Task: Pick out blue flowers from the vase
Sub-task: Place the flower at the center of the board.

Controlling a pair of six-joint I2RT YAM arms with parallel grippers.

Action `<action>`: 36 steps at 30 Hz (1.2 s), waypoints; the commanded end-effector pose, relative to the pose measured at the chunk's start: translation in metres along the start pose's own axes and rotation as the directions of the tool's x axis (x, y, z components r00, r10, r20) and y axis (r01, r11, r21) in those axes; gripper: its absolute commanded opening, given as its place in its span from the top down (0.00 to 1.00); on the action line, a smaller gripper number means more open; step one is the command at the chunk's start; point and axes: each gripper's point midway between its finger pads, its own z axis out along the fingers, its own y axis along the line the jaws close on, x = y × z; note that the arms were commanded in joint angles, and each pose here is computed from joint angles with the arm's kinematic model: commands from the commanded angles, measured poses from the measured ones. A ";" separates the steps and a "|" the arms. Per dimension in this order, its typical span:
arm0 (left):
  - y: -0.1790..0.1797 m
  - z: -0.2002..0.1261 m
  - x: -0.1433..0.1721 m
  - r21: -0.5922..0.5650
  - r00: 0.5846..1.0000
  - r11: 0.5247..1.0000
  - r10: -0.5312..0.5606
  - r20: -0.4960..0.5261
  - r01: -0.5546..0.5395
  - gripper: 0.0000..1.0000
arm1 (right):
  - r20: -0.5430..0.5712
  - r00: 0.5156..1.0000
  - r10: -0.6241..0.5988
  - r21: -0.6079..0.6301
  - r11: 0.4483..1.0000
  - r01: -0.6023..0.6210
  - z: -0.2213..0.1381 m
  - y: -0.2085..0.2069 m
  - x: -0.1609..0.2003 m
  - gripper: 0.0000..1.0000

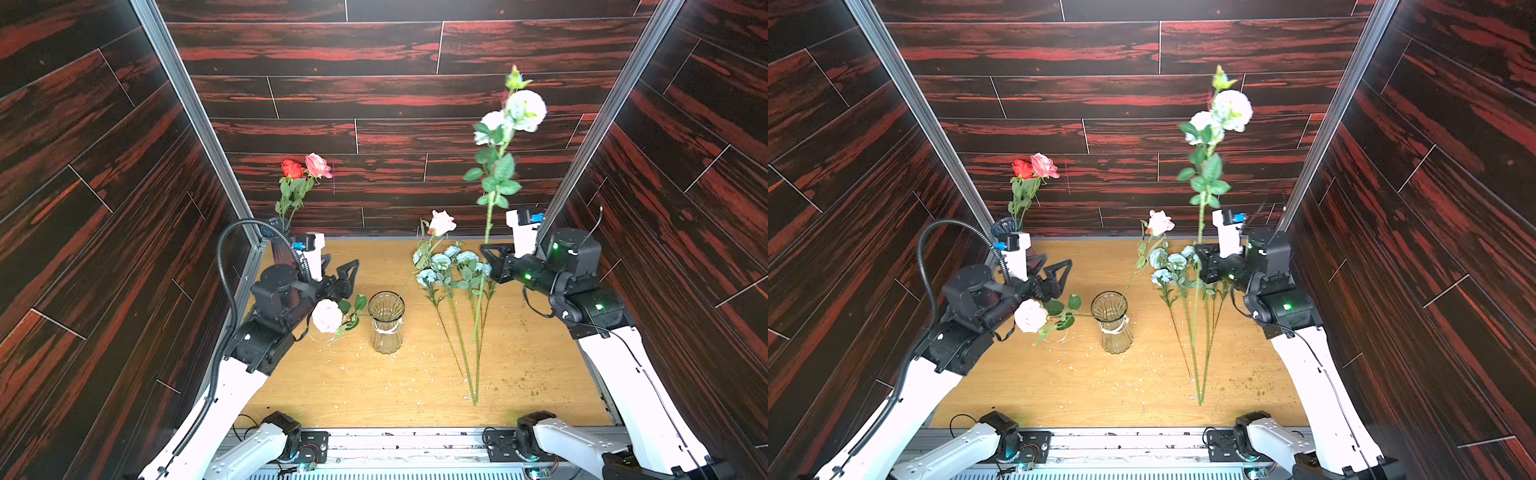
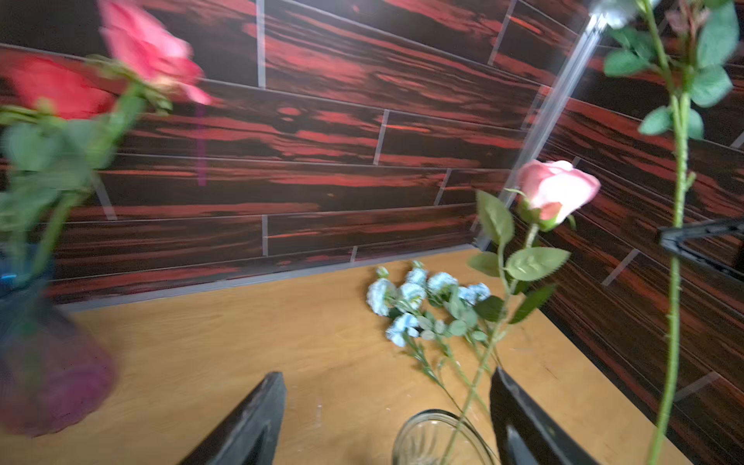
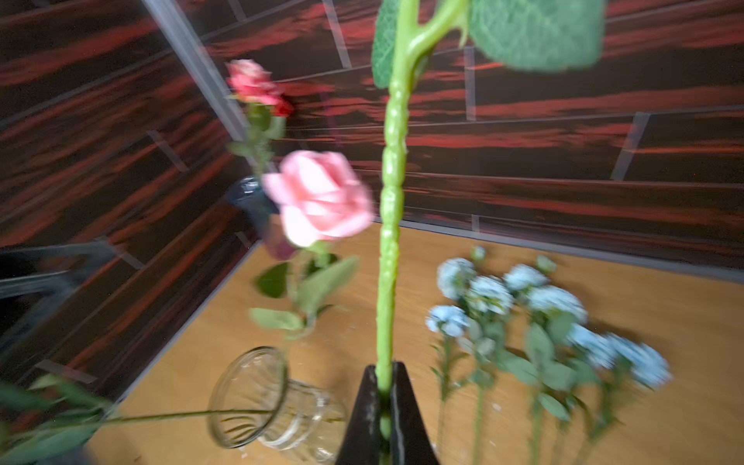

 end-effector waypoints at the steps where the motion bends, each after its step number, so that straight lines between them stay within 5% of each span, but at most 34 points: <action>1: 0.021 -0.033 -0.035 -0.136 0.983 0.991 0.034 0.182 -0.009 0.19 | -0.008 1.000 0.019 0.144 0.989 -0.017 -0.011 -0.035 0.006 1.00; 14: 0.052 -0.079 -0.035 -0.323 0.959 0.945 0.129 0.251 -0.043 0.18 | -0.162 0.966 0.201 0.387 0.914 -0.125 -0.014 -0.106 0.088 1.00; 20: 0.072 -0.065 -0.019 -0.421 0.965 0.906 0.155 0.212 -0.053 0.19 | -0.248 0.915 0.317 0.485 0.859 -0.166 -0.008 -0.144 0.149 1.00; 28: 0.118 -0.026 0.046 -0.567 0.990 0.824 0.094 0.108 -0.017 0.19 | -0.298 0.827 0.477 0.504 0.814 -0.288 0.011 -0.181 0.201 1.00; 36: 0.153 -0.022 0.088 -0.528 0.982 0.833 -0.089 0.164 0.164 0.20 | -0.378 0.748 0.545 0.510 0.797 -0.324 0.041 -0.208 0.253 1.00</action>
